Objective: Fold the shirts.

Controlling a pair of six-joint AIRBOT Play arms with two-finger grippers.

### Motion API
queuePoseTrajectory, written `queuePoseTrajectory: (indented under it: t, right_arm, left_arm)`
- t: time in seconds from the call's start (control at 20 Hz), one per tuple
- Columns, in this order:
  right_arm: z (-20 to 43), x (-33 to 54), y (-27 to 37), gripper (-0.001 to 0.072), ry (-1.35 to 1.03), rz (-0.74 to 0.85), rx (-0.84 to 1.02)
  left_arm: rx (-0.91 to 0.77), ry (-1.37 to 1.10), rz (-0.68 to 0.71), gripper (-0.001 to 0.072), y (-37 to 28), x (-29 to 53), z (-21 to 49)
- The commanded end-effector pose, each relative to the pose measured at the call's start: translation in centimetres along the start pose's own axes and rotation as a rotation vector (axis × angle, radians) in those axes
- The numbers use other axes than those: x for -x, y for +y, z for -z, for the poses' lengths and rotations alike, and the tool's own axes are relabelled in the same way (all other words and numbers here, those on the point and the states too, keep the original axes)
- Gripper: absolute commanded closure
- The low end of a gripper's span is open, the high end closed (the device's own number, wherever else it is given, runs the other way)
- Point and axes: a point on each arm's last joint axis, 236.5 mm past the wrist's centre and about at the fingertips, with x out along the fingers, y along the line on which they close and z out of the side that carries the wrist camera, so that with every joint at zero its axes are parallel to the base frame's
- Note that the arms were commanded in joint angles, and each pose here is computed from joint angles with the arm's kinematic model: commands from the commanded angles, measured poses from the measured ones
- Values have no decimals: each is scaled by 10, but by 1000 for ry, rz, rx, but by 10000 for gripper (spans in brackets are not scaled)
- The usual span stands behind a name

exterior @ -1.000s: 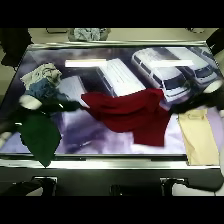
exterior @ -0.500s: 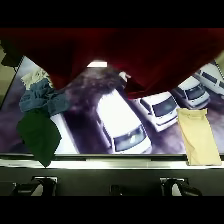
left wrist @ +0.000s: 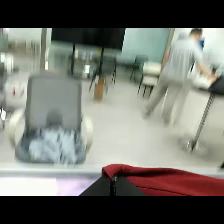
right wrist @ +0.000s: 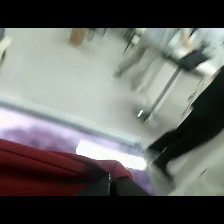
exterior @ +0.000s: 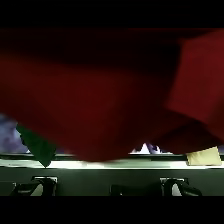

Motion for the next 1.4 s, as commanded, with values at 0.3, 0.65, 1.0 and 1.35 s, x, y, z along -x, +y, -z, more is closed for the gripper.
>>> queuePoseTrajectory:
  t: [0.3, 0.65, 1.0, 1.35]
  right_arm:
    - [284, -272, 172, 661, 866, -682, -165]
    - [326, -399, 254, 661, 683, -605, -282]
    - [314, -359, 208, 660, 767, -626, -212]
    - [392, -242, 234, 661, 1261, -845, -195]
  left_arm:
    - [127, 935, -75, 686, 100, -192, 379]
    - [277, 1027, -51, 686, 118, -284, 485]
    - [190, 1107, 39, 686, 121, -276, 466]
    - [304, 1597, 139, 687, 96, -163, 529]
